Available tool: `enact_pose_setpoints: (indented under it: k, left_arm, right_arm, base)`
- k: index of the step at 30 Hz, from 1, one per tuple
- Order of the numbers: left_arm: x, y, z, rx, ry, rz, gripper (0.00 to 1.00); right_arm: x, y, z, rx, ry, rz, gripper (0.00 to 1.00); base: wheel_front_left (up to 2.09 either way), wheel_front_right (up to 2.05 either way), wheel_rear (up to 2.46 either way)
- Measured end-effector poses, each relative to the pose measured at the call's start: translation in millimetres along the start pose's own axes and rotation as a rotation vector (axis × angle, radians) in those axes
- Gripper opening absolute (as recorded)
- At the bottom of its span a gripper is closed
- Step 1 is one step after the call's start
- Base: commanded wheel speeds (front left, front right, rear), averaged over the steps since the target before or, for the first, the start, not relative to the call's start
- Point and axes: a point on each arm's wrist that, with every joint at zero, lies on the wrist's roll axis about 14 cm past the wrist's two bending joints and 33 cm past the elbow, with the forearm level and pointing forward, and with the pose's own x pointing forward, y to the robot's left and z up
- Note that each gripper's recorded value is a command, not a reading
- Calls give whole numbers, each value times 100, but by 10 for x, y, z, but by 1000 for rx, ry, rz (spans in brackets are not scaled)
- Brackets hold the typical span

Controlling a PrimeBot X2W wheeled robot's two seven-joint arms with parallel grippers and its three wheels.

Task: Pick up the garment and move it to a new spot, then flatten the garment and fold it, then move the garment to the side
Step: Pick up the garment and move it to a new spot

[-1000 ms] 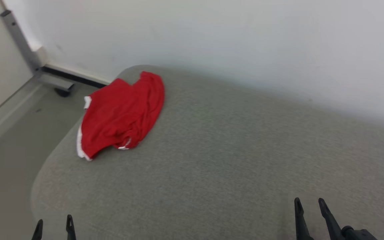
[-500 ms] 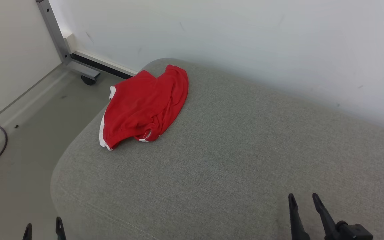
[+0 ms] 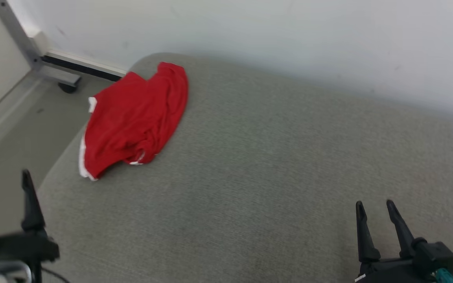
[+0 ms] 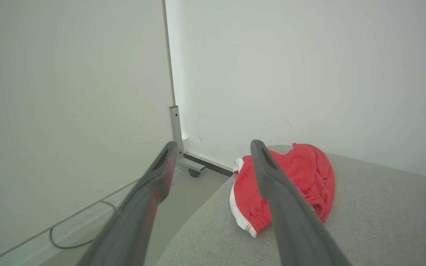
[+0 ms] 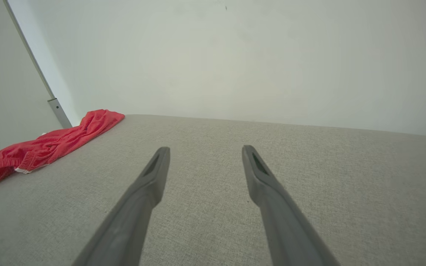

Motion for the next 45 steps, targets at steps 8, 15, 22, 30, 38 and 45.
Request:
enact_pose_setpoints:
  k: [8,15,22,30,38,45]
  left_arm:
    - [975,-530,215,-14,-56,-107,100]
    - [1635,-1037,-26,-21,28,-177,100]
    - [2062,-1493,-585,-1,165,-231,100]
    - [2021,-1747,-1604,26,486,-243,100]
    - [1816,-1843,-2085,-2,746,-235,100]
    - [1660,-1751,-2195,8,886,-218,84]
  right_arm:
    - [-63,-539,-13,-43,-1,-116,100]
    - [-75,-976,53,-90,-17,-209,100]
    - [-201,-1354,-60,-123,27,-302,100]
    - [-352,-1584,-227,-145,93,-367,100]
    - [-450,-1663,-229,-158,112,-401,100]
    - [-466,-1658,-173,-160,105,-403,100]
  base:
    - [0,0,0]
    - [0,0,0]
    - [0,0,0]
    - [0,0,0]
    - [0,0,0]
    - [0,0,0]
